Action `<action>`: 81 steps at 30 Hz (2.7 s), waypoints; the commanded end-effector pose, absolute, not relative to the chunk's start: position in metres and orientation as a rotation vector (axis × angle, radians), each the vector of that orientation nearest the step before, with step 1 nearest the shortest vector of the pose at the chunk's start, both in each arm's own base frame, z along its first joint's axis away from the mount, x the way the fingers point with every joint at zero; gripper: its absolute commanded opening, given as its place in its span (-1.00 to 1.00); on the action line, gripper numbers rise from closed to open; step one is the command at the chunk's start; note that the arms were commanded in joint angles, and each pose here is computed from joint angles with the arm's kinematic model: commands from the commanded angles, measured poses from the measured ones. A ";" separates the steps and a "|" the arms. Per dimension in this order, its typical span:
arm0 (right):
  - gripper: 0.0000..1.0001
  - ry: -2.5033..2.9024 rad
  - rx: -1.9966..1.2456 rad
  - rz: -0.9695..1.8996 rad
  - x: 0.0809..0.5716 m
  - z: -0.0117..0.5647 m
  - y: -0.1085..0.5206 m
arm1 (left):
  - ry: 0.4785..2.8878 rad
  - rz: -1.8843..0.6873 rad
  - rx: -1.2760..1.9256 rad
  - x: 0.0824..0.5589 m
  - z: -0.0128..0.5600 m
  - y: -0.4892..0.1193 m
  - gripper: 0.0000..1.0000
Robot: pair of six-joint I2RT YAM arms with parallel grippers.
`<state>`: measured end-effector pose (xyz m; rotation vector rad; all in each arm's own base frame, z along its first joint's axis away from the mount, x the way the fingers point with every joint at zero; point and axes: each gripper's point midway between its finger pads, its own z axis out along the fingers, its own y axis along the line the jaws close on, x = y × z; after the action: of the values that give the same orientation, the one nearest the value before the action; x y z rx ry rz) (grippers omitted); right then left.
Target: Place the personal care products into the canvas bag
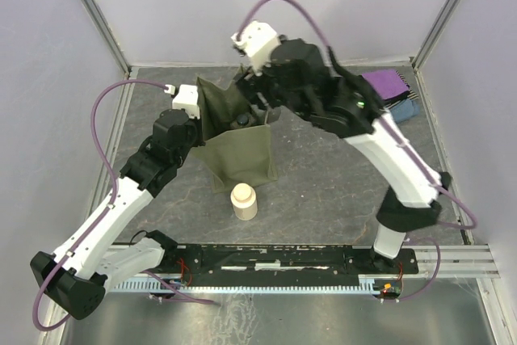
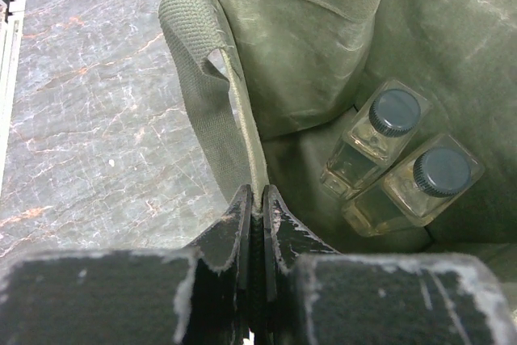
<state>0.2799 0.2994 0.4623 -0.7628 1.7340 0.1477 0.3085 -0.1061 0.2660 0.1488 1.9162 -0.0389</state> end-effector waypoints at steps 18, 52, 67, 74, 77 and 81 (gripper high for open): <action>-1.00 1.860 -0.740 0.506 0.271 0.424 0.358 | 1.781 -0.091 0.102 0.301 0.314 -0.100 -0.77; -1.00 2.313 -0.949 0.365 0.292 0.208 0.393 | 1.789 -0.077 0.085 0.304 0.311 -0.099 -0.77; -0.22 2.407 -1.023 0.258 0.291 0.172 0.378 | 1.806 -0.054 0.086 0.309 0.305 -0.100 -0.77; 0.57 2.354 -0.975 0.270 0.299 0.202 0.373 | 1.804 -0.044 0.080 0.309 0.305 -0.097 -0.76; 0.76 2.303 -0.937 0.284 0.302 0.227 0.371 | 1.819 -0.041 0.077 0.309 0.301 -0.098 -0.77; 0.97 2.219 -0.862 0.293 0.305 0.267 0.363 | 1.836 -0.056 0.074 0.309 0.292 -0.100 -0.78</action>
<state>0.2945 0.3730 0.1645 -1.0005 2.4369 0.2202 0.3019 -0.0991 0.2747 0.1296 1.8962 -0.0321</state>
